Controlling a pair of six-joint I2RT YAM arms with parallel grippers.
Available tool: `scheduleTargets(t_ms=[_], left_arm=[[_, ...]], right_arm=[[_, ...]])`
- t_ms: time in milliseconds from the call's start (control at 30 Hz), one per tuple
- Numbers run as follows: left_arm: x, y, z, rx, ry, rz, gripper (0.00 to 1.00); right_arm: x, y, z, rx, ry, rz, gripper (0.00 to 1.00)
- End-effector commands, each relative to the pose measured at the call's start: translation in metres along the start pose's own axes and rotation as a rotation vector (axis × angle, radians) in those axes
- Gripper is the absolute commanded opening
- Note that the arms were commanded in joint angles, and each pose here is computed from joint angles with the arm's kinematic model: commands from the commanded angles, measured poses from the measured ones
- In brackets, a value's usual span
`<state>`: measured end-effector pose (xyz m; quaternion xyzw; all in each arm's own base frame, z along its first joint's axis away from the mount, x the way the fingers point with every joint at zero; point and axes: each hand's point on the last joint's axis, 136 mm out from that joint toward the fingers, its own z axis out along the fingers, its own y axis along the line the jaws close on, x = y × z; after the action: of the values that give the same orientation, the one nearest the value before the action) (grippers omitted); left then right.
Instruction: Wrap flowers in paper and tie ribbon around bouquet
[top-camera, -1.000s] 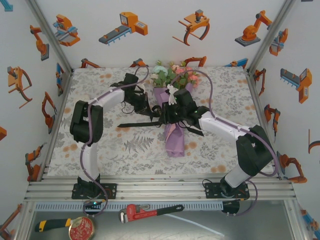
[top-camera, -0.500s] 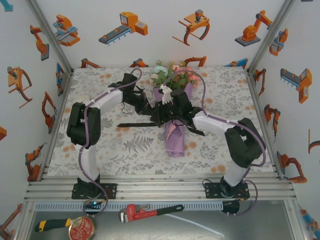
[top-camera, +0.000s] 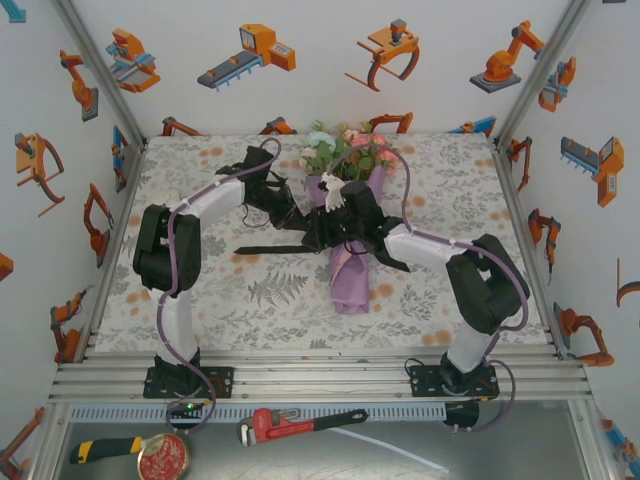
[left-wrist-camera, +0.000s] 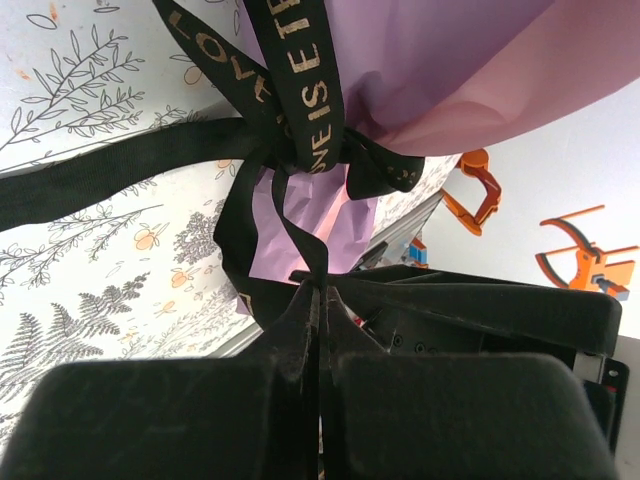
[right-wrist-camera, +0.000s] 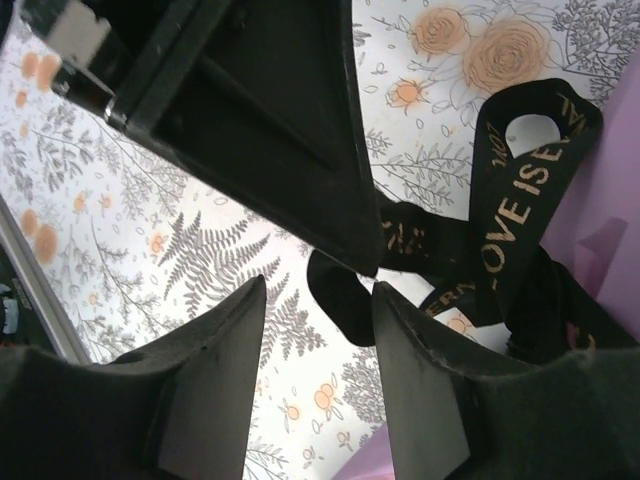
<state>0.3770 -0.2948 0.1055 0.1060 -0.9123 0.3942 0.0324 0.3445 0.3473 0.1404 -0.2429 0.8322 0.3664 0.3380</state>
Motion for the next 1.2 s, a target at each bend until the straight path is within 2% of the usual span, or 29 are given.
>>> scheduleTargets(t_ms=[0,67,233,333,433,500,667,800,900,967,1033,1067,1167], left_arm=[[-0.002,-0.01,-0.006,0.029,0.001,-0.044,0.0],[-0.004,-0.01,-0.006,0.035,-0.005,-0.059,0.0],[-0.007,-0.008,-0.006,0.027,-0.018,-0.081,0.0],[-0.009,-0.003,-0.008,0.017,-0.03,-0.097,0.0],[-0.01,-0.003,-0.008,0.018,-0.035,-0.11,0.0],[-0.012,-0.004,-0.008,0.024,-0.038,-0.117,0.0],[-0.015,-0.005,-0.008,0.031,-0.047,-0.131,0.0],[-0.016,-0.005,-0.009,0.029,-0.054,-0.138,0.0],[-0.016,-0.001,-0.009,0.022,-0.059,-0.152,0.0],[-0.016,0.001,-0.009,0.021,-0.064,-0.161,0.0],[-0.017,0.001,-0.009,0.024,-0.067,-0.167,0.0],[-0.017,0.001,-0.009,0.025,-0.066,-0.171,0.0],[-0.019,0.0,-0.008,0.033,-0.067,-0.176,0.0]], right_arm=[[-0.01,-0.002,-0.009,0.047,-0.063,-0.046,0.47],[-0.01,-0.004,-0.008,0.064,-0.094,-0.057,0.44],[-0.013,-0.003,-0.005,0.05,-0.129,-0.059,0.3],[-0.014,0.001,-0.008,0.032,-0.132,-0.064,0.32],[-0.014,0.009,-0.008,-0.014,-0.14,-0.076,0.44],[-0.013,0.011,-0.007,-0.029,-0.154,-0.081,0.48],[-0.014,0.002,0.002,0.002,-0.164,-0.08,0.47],[-0.016,0.0,0.008,0.004,-0.168,-0.08,0.33],[-0.016,0.001,0.009,-0.005,-0.164,-0.077,0.29],[-0.012,0.0,0.009,-0.002,-0.153,-0.077,0.33],[-0.01,-0.001,0.008,0.003,-0.149,-0.076,0.44],[-0.01,-0.001,0.009,0.003,-0.15,-0.078,0.46],[-0.009,-0.001,0.012,0.003,-0.149,-0.081,0.44]])
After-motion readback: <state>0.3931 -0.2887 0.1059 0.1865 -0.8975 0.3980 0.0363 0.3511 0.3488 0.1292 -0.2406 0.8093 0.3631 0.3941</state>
